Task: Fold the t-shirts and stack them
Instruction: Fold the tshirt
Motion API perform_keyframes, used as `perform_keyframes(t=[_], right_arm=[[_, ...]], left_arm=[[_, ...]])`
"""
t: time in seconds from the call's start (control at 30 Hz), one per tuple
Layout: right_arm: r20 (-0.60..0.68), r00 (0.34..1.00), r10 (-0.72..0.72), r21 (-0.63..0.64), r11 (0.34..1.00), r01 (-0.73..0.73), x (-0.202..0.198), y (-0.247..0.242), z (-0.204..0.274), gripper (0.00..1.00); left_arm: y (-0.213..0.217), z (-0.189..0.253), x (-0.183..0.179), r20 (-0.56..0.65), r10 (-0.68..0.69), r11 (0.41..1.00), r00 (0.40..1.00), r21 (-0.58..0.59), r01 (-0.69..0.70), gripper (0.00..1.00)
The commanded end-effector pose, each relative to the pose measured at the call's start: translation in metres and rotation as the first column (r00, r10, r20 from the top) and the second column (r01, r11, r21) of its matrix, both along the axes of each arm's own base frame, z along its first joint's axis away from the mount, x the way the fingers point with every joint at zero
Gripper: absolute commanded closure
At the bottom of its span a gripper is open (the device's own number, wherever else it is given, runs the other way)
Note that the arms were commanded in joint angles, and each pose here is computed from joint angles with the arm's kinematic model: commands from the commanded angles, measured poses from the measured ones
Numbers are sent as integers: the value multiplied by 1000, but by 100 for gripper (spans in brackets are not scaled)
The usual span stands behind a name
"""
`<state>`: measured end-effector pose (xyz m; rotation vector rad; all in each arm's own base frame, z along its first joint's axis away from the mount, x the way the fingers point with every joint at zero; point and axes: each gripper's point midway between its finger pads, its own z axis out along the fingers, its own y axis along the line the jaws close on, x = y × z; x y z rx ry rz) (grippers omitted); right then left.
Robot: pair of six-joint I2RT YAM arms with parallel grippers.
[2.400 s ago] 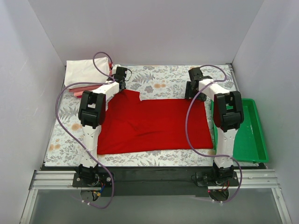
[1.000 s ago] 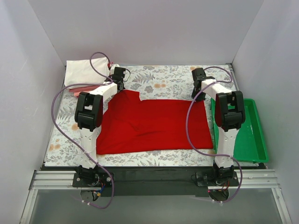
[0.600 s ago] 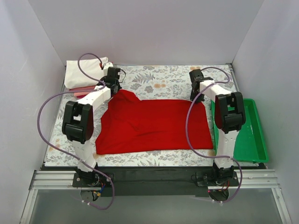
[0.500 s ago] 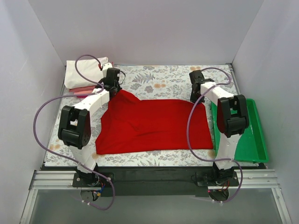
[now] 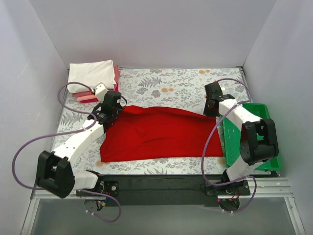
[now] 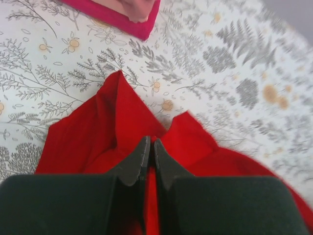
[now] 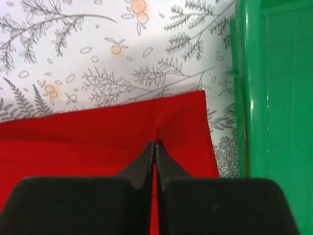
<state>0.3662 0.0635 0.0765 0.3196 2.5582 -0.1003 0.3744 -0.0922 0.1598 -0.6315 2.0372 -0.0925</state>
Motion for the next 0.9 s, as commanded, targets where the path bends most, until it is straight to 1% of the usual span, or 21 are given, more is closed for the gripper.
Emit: perform_keyframes(t=[0.0, 0.03, 0.17, 0.3, 0.37, 0.5, 0.67, 0.87], right_arm=[[82, 997, 13, 39, 999, -17, 1, 4, 18, 99], [84, 996, 13, 39, 999, -17, -3, 3, 19, 99], [90, 996, 16, 26, 999, -18, -12, -2, 20, 99], [83, 996, 23, 28, 999, -25, -20, -3, 18, 99], [84, 996, 21, 24, 999, -23, -24, -5, 17, 99], [95, 995, 23, 19, 1000, -25, -28, -7, 20, 99], [89, 995, 35, 22, 999, -37, -31, -6, 19, 99], [44, 998, 36, 16, 999, -37, -43, -8, 2, 99]], left_arm=[[18, 17, -28, 53, 162, 981, 985, -118, -155, 100], [18, 24, -34, 71, 193, 969, 979, -171, -178, 100], [26, 9, -62, 18, 255, 944, 967, -223, -244, 100], [45, 1, -84, -11, 356, 911, 934, -219, -350, 100], [50, 0, -93, -22, 382, 898, 924, -226, -377, 100], [51, -12, -107, -45, 387, 885, 921, -261, -384, 100], [53, -40, -126, -105, 380, 883, 919, -254, -394, 100], [54, -53, -139, -132, 383, 873, 914, -271, -405, 100]])
